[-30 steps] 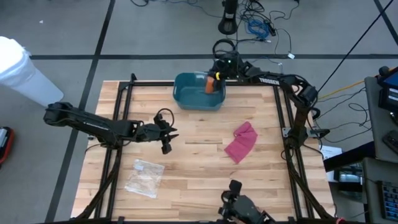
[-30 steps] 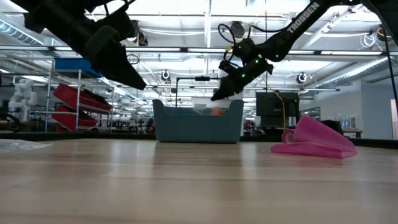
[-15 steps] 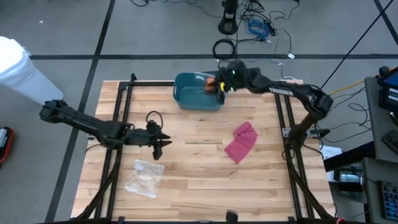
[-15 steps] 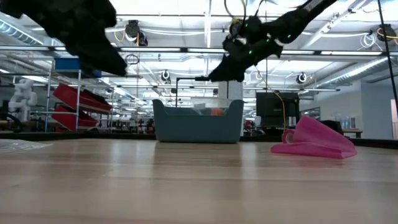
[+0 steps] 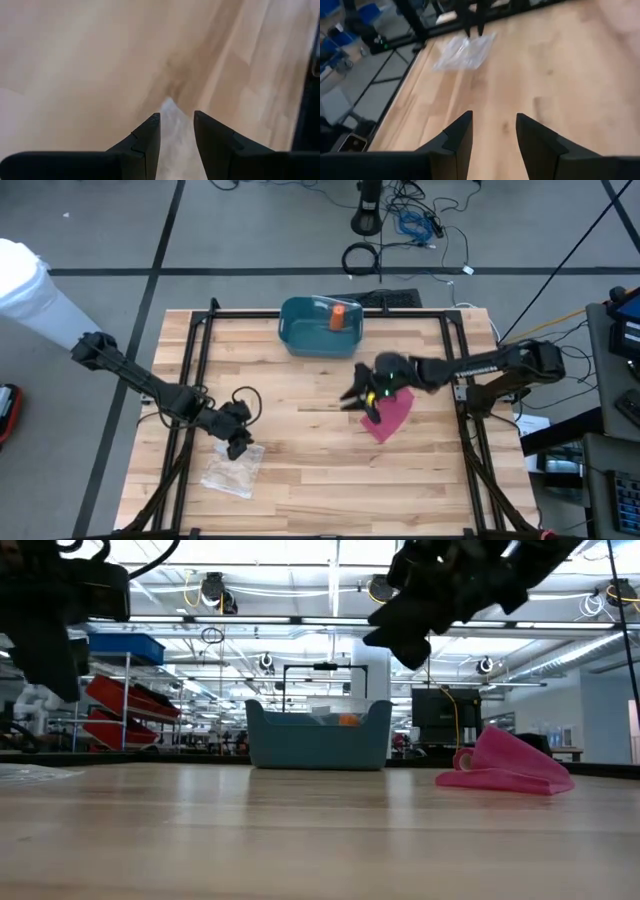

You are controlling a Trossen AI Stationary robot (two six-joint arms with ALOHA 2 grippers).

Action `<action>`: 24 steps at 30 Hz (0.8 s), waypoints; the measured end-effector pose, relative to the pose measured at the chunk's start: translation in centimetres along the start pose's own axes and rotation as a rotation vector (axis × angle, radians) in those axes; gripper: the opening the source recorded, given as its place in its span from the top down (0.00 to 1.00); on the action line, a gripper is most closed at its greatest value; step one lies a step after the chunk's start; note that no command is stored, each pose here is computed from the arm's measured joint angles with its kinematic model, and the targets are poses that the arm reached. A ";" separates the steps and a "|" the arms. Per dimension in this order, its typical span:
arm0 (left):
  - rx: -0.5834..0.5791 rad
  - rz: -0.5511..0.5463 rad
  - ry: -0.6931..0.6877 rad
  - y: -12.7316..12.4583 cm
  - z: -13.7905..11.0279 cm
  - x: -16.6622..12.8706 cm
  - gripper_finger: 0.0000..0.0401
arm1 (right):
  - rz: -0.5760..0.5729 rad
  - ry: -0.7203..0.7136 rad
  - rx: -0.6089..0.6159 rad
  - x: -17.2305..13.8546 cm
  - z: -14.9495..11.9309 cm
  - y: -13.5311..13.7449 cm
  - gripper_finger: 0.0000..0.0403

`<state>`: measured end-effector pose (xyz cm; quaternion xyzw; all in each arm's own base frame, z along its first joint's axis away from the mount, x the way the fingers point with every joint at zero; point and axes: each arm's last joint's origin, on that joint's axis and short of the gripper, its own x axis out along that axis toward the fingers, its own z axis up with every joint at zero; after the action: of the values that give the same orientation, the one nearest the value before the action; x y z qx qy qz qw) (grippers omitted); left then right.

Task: Roll bandage
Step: Move the transparent zip lock to the center of the table

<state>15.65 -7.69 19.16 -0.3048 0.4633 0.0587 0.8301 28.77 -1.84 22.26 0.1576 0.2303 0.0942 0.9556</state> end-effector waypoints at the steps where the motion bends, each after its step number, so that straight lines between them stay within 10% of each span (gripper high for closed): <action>1: 0.007 -0.005 0.016 -0.1 -0.2 0.0 0.69 | 0.001 0.008 0.001 0.5 -0.5 0.7 0.67; 24: 0.102 0.192 0.244 1.2 -2.3 3.2 0.69 | 0.034 0.035 -0.111 4.8 -4.4 6.9 0.67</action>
<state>15.29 -8.56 15.19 -0.2216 0.5901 0.0767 0.7726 30.20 6.98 18.94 0.1064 0.2388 0.1258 0.9570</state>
